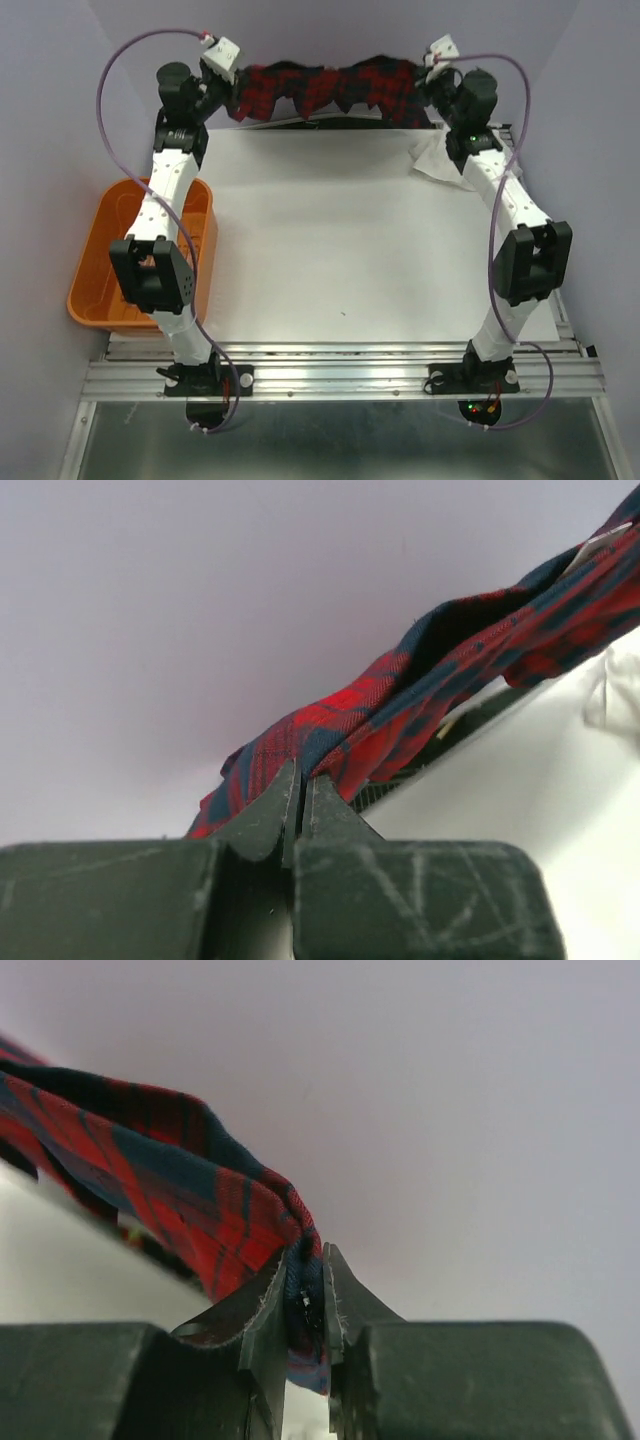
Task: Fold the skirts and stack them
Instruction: Flatten the skirt out
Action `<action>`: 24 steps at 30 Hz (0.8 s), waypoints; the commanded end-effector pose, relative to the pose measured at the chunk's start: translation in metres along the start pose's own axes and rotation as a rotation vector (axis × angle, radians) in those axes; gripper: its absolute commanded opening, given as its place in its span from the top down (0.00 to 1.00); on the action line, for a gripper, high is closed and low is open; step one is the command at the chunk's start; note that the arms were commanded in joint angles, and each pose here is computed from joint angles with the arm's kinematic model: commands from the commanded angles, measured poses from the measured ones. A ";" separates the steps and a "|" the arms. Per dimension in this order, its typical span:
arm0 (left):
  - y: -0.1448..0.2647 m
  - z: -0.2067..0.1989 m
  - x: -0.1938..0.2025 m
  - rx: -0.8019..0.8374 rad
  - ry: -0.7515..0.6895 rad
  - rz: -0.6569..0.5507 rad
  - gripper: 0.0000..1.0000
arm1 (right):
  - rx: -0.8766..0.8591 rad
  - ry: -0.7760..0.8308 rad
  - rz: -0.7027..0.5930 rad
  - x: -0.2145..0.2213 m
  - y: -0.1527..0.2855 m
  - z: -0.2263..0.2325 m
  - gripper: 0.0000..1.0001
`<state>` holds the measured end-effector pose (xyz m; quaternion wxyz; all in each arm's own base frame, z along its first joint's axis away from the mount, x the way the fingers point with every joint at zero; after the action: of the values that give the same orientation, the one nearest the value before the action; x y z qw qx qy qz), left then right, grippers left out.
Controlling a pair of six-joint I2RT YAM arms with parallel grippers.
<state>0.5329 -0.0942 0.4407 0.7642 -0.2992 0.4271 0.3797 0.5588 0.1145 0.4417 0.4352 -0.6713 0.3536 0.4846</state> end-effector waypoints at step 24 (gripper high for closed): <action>0.286 -0.263 0.185 0.970 -0.270 0.498 1.00 | -0.717 0.253 0.854 0.251 0.358 0.115 0.99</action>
<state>0.2721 -0.0998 0.1410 0.7529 0.1735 0.5387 0.3358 0.3075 0.1012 0.1284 -0.0197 -0.6477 0.4232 0.6333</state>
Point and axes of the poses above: each gripper's point midway between its finger pads, its own y axis back along the fingers, its own z axis along the line the jaws close on, x = y × z, the point moved 3 cm from there along y, back along the fingers, and after that the axes turned 12 degrees about -y, right-handed, at the moved point
